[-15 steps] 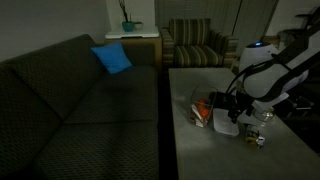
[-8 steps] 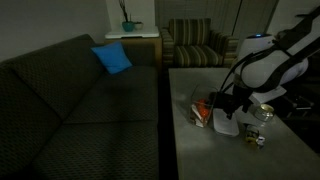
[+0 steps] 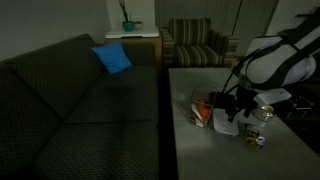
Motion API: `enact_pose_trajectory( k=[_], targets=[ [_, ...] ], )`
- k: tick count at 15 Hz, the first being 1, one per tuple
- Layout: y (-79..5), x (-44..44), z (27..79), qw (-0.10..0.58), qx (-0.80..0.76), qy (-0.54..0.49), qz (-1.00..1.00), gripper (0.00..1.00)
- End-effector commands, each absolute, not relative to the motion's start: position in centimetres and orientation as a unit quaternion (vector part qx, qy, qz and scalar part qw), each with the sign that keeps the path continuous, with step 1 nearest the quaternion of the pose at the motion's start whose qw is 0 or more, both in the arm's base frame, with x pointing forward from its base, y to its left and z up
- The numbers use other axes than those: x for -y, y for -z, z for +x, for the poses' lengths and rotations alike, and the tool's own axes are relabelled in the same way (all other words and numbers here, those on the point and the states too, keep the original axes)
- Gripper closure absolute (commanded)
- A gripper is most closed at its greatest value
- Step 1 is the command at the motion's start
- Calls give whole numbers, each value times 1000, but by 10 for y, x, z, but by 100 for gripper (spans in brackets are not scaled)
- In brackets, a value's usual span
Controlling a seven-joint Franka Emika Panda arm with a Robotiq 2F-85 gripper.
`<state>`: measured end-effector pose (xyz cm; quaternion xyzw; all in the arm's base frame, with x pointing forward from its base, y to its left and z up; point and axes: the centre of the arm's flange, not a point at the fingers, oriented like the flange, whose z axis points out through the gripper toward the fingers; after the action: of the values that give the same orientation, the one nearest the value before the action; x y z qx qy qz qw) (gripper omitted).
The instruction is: Press the button on the white lid then put the lid on the table then put the blue wrapper on the table and put it back in the storage container
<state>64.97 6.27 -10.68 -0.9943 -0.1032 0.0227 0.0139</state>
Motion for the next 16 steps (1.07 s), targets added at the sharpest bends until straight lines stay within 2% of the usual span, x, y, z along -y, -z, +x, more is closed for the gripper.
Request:
enact_pose_trajectory(
  k=[1,11,16],
  targets=[
    [111,-49,637,39,91,-43,-994,0],
    [137,-37,645,40,49,-59,-996,0],
    [143,-27,645,8,40,-71,-997,0]
  ],
)
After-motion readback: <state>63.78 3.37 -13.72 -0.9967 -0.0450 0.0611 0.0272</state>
